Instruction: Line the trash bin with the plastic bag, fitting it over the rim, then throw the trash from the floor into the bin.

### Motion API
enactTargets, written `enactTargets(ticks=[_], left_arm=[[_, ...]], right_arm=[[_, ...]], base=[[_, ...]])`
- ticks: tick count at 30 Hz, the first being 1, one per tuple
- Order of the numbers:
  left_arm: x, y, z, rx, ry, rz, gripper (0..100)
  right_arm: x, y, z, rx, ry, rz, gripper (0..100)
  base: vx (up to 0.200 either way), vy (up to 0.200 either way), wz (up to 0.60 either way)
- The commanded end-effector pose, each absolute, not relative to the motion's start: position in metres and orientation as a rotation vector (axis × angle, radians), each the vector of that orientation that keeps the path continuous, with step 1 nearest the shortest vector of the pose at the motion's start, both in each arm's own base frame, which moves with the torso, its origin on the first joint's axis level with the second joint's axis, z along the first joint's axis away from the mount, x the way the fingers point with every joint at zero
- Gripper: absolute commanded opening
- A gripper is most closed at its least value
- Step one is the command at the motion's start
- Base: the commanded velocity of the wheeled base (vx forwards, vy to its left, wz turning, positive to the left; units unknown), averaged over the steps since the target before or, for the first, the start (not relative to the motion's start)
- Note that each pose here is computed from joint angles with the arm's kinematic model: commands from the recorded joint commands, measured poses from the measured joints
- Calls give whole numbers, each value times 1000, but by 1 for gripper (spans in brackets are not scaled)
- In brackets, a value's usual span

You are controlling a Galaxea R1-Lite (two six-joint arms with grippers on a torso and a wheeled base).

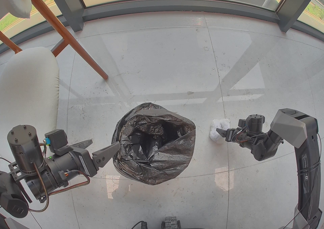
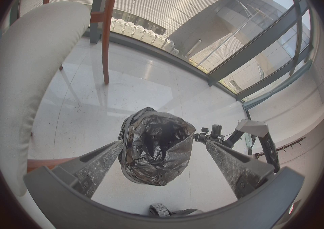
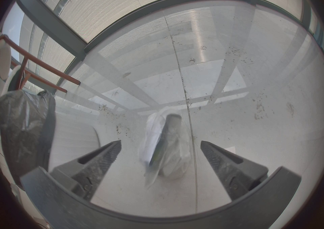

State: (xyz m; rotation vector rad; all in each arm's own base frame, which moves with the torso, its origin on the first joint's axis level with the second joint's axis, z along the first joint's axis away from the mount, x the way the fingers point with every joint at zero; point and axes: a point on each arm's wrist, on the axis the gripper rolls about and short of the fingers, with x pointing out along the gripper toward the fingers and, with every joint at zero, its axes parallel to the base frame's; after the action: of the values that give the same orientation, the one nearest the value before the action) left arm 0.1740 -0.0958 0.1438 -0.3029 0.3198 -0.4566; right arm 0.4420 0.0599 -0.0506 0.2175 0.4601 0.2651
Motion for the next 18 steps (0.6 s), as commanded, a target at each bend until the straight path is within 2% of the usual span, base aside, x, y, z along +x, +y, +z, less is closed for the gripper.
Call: enactTargets(ticks=[1,5,12,13,14,15,16,18], left_arm=[[168,-93,152,-319,259,-471,100],[166,-92,159,-324,227,-485,100],[158,-88,187,-354,99,-513,100],[157,-88,188,-355,95,-514,100],[156,-86,195,-363,59,-515,100],[156,-86,196,-362,55,-515,100],[155,-85,201,-354,28,-519,100],[151,-83,209,-322,-22,-528,100]], right_arm=[[453,64,-88,193,480,263,0],[449,70,-74,188,469,262,0],[401,66,47,210,345,303,0],[399,66,50,210,343,306,0],[370,73,87,236,302,369,0],[364,75,94,243,296,383,0],[332,84,120,282,280,460,0],[288,98,148,320,291,551,0]], base=[[0,0,0],[0,0,0],[0,0,0],[0,0,0],[0,0,0],[0,0,0],[0,0,0],[0,0,0]])
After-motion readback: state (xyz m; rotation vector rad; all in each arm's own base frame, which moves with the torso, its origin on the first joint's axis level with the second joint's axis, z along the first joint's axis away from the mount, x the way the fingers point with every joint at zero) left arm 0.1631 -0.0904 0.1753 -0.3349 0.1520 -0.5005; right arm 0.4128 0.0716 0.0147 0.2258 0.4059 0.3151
